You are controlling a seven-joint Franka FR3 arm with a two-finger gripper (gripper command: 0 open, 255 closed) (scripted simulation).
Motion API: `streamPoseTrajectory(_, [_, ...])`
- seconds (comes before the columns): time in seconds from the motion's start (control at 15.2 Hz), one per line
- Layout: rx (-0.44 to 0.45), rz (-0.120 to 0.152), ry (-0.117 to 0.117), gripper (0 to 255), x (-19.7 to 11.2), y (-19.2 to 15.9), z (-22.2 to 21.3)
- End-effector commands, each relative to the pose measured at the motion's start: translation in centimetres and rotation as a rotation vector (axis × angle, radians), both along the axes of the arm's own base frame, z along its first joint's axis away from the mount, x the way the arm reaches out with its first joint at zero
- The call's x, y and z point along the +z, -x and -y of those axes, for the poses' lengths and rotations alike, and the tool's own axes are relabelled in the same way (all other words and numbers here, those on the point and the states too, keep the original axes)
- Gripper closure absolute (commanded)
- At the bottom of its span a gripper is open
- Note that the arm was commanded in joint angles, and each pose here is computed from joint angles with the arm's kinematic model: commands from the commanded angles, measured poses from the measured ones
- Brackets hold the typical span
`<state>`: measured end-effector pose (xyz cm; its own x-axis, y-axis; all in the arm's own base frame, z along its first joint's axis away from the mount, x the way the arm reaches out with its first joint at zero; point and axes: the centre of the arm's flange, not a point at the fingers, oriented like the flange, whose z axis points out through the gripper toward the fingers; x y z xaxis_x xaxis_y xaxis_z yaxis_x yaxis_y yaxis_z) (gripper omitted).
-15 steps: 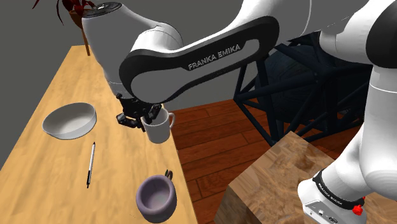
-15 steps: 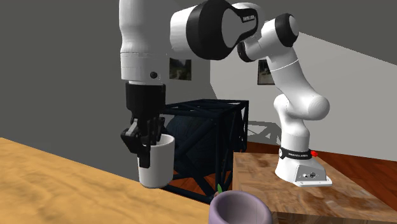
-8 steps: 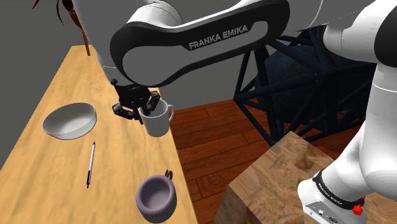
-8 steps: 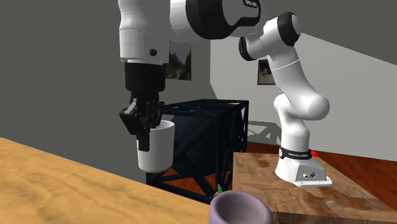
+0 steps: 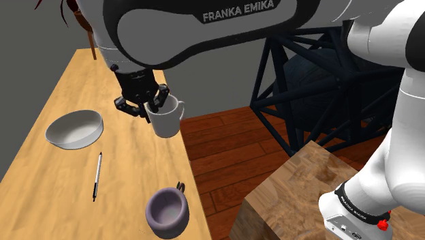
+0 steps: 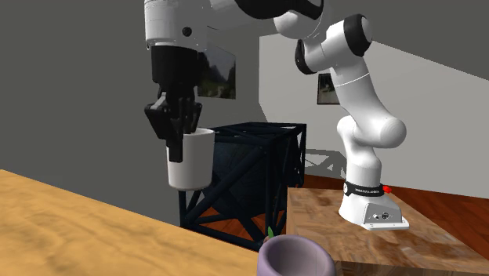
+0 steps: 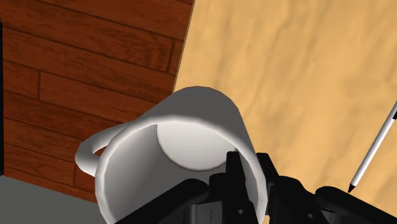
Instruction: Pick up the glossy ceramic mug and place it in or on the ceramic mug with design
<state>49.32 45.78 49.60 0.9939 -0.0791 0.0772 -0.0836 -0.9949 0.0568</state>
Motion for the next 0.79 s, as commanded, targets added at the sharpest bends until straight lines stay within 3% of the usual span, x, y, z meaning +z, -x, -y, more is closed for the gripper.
streamPoseTrajectory(0.0, [0.000,0.000,0.000,255,1.0,0.0,0.0])
streamPoseTrajectory(0.2, [0.000,0.000,0.000,255,2.3,0.0,0.0])
streamPoseTrajectory(0.73, [0.000,0.000,0.000,255,3.6,9.5,-4.4])
